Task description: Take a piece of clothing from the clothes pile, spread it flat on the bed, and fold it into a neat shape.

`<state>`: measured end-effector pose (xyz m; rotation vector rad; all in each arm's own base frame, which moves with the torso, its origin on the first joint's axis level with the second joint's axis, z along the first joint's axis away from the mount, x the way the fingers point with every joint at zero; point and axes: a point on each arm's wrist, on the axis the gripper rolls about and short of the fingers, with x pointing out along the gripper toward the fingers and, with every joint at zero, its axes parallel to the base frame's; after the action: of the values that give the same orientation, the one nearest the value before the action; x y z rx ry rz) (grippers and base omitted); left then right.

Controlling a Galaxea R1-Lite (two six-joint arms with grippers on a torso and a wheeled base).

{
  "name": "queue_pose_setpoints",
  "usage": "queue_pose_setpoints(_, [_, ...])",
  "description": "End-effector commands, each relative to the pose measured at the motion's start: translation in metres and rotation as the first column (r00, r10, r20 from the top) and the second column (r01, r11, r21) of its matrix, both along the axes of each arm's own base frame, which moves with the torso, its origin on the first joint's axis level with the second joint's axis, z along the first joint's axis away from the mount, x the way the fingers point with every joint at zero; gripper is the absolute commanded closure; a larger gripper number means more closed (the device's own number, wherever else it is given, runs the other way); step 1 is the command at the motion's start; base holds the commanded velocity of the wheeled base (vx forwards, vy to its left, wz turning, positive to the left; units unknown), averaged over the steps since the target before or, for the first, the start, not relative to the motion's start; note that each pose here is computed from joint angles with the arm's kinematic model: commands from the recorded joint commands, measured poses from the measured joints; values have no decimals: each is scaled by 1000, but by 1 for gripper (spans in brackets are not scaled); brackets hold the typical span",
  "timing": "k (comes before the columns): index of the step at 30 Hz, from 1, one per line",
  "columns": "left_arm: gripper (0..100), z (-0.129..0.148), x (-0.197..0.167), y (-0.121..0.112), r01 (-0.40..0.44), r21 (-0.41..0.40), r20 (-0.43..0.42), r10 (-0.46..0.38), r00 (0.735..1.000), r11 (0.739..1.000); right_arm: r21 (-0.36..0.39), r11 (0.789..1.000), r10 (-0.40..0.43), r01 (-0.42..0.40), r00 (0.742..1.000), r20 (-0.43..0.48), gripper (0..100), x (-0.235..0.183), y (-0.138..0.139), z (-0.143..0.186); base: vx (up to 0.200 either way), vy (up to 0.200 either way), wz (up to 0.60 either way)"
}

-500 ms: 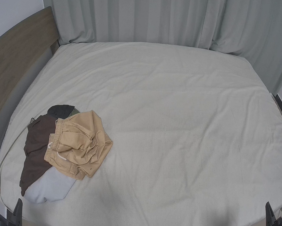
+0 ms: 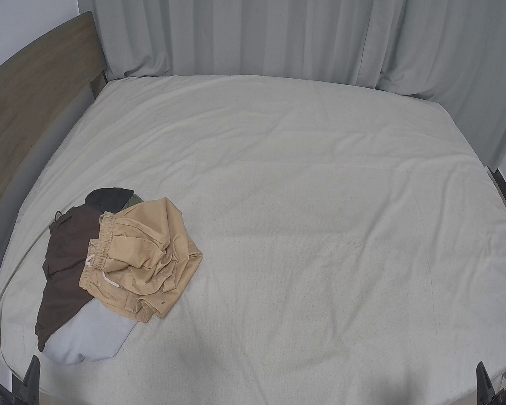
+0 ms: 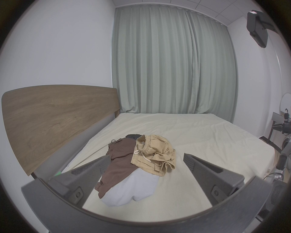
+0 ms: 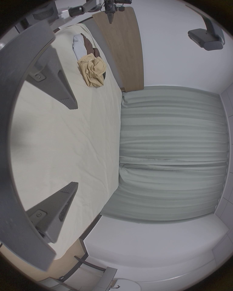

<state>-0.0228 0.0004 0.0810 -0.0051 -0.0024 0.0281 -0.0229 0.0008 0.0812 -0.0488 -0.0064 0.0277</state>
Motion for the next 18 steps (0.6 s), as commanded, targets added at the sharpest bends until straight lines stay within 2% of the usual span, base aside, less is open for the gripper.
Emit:
queue_pose_setpoints(1, [0, -5, 0, 0, -1, -1, 1, 1, 1000, 1000, 0, 1000, 0, 0, 1000, -1, 0, 0, 0, -5, 0, 0, 0])
queue_pose_setpoints(14, [0, -4, 0, 0, 8, 16, 11, -8, 1000, 1000, 0, 1000, 1, -1, 1000, -1, 0, 0, 0, -5, 0, 0, 0])
queue_pose_setpoints(16, [0, 3, -1, 0, 10, 12, 66, -11, 998, 1000, 0, 1000, 1, -1, 1000, -1, 0, 0, 0, -5, 0, 0, 0])
queue_pose_setpoints(17, [0, 14, -3, 0, 4, 17, 142, -7, 990, 1000, 0, 1000, 1, -1, 1000, -1, 0, 0, 0, -5, 0, 0, 0])
queue_pose_setpoints(18, [0, 22, -5, 0, 0, 20, 183, -4, 983, 1000, 0, 1000, 1, -1, 1000, -1, 0, 0, 0, -5, 0, 0, 0])
